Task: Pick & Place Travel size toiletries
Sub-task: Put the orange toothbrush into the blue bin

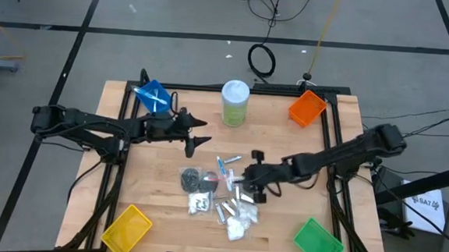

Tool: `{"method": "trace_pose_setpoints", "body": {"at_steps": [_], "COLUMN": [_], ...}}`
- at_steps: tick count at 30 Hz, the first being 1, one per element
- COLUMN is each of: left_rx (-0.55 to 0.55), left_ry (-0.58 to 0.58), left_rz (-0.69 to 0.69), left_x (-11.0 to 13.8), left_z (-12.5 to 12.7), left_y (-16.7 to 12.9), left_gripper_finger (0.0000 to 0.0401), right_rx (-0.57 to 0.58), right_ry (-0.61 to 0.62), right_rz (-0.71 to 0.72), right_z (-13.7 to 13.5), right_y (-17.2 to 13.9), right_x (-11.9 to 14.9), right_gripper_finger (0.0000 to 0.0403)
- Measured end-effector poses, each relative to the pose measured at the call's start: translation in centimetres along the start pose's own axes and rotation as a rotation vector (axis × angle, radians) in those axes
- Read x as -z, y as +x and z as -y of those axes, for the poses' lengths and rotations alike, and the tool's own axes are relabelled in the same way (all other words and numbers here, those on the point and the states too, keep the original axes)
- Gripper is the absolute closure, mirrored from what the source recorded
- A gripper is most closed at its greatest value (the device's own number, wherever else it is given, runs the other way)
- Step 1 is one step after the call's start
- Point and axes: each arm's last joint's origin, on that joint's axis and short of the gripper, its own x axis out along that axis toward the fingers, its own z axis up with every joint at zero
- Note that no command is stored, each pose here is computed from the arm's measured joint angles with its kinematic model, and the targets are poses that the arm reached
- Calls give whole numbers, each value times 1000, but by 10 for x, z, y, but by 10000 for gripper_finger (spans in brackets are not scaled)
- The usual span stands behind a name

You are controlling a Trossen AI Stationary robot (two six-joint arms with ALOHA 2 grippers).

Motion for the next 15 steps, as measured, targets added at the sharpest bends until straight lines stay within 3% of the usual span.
{"method": "trace_pose_setpoints", "body": {"at_steps": [8, 15], "left_rx": [138, 146], "left_ry": [151, 140], "left_rz": [211, 321], "left_x": [-20, -30], "left_z": [6, 7], "left_y": [-3, -5], "left_gripper_finger": [127, 114], "right_rx": [358, 446], "right_ry": [-17, -125], "right_rz": [157, 377], "right_z": [24, 27], "right_y": [-63, -79], "right_x": [-16, -41], "right_gripper_finger": [349, 349]}}
